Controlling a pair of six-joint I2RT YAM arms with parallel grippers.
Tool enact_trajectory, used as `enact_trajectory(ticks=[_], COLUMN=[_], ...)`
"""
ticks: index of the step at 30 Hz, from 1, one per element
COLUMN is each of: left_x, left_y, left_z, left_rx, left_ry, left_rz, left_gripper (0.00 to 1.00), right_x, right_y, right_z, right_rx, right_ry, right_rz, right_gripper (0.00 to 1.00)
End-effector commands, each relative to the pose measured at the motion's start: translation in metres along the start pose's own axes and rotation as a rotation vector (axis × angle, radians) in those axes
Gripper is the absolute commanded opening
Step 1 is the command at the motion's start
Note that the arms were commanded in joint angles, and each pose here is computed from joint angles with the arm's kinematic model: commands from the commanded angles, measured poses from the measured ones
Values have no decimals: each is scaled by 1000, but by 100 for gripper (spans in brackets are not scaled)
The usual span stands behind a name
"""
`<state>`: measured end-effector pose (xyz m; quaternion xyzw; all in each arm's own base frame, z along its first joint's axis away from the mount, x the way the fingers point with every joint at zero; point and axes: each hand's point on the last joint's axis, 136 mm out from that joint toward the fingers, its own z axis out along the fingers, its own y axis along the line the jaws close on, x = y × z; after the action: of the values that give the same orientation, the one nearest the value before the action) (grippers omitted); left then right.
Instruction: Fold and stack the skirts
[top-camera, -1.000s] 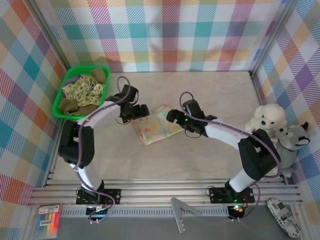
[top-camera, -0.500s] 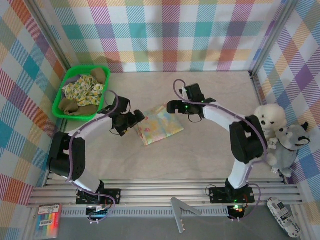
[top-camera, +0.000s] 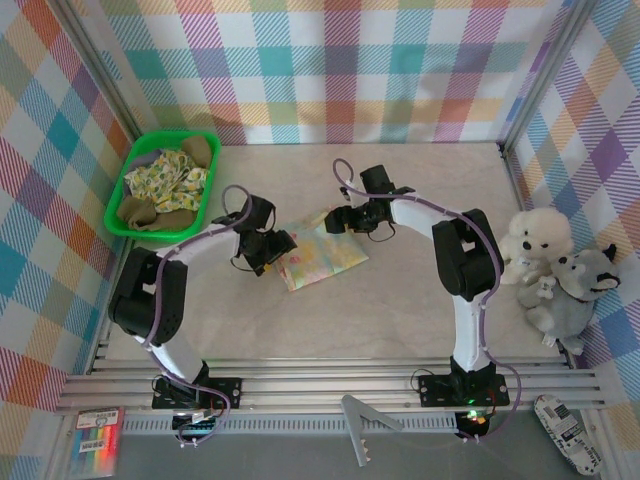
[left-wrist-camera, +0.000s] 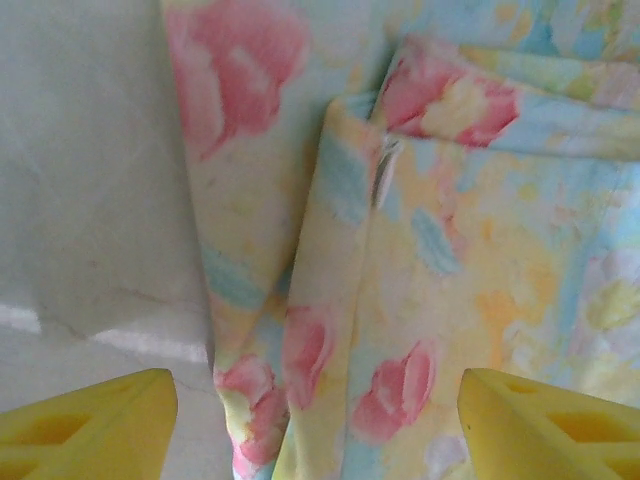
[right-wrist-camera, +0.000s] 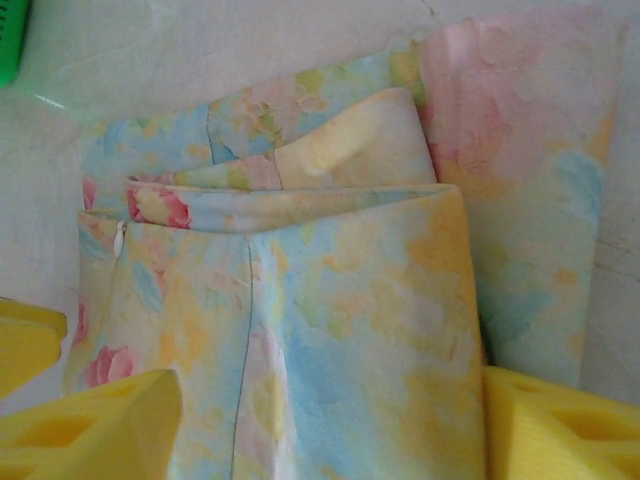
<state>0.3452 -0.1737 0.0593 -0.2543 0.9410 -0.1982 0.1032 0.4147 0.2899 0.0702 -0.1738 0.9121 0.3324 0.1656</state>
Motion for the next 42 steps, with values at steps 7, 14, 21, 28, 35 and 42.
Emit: enact_trajectory(ticks=[7, 14, 21, 28, 35, 42], left_x=[-21, -26, -25, -21, -35, -50], left_y=[-2, -2, -14, -26, -30, -37], left_z=[13, 26, 23, 25, 9, -21], left_rx=[-81, -97, -40, 25, 75, 133], left_ry=[8, 40, 83, 119, 85, 49], left_rz=[129, 189, 321, 378, 352, 349], left_gripper=[65, 52, 53, 53, 31, 7], right_x=[0, 28, 56, 45, 18, 6], right_y=[-8, 9, 22, 23, 43, 61], right_z=[12, -5, -22, -22, -45, -59], right_rx=[16, -41, -86, -70, -107, -160], right_ry=[48, 25, -84, -83, -200, -254], right_rz=[-45, 121, 309, 217, 72, -25], right_gripper=[41, 0, 0, 0, 0, 0])
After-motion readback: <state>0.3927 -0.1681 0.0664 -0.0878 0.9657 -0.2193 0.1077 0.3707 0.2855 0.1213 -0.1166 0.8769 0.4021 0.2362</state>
